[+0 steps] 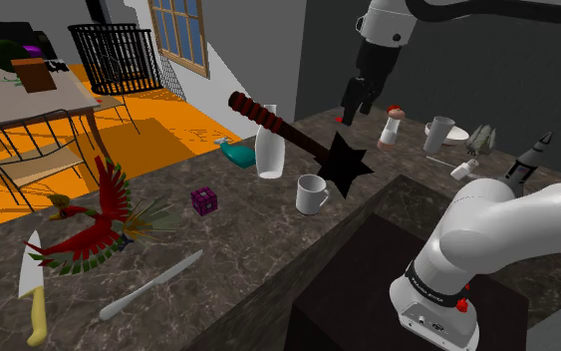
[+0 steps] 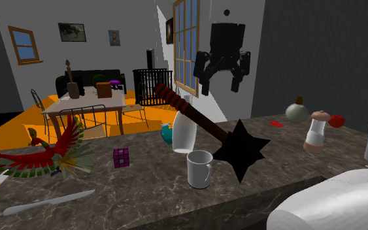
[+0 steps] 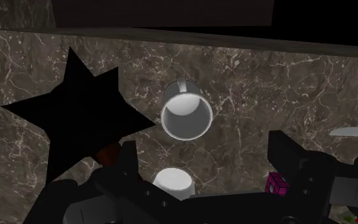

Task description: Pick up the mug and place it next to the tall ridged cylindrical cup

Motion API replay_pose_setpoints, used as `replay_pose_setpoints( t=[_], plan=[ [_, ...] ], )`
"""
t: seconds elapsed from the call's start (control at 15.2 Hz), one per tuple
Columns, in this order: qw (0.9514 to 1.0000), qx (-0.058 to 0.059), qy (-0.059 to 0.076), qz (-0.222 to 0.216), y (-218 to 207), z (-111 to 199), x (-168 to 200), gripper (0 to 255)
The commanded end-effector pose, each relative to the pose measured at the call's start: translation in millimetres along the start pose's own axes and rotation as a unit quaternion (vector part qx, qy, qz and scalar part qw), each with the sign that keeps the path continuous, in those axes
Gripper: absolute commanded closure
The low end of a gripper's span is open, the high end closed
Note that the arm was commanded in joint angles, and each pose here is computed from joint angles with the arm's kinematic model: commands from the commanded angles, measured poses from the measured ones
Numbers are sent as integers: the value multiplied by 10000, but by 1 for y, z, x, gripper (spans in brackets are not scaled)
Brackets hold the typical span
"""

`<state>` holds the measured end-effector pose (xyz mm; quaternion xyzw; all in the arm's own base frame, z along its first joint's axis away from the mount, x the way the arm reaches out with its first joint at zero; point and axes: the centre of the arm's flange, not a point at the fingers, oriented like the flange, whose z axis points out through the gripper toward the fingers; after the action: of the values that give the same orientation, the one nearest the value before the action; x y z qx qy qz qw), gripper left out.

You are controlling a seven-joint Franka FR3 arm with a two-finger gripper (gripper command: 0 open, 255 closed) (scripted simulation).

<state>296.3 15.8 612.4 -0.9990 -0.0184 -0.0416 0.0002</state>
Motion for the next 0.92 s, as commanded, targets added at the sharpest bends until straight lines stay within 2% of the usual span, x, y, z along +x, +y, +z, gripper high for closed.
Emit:
replay_pose_setpoints(
  t=[0.0, 0.86],
  plan=[
    [10000, 0, 0, 0, 0, 0, 0, 0],
    [9992, -303, -225, 98, -50, 161, 54, 0]
  ],
)
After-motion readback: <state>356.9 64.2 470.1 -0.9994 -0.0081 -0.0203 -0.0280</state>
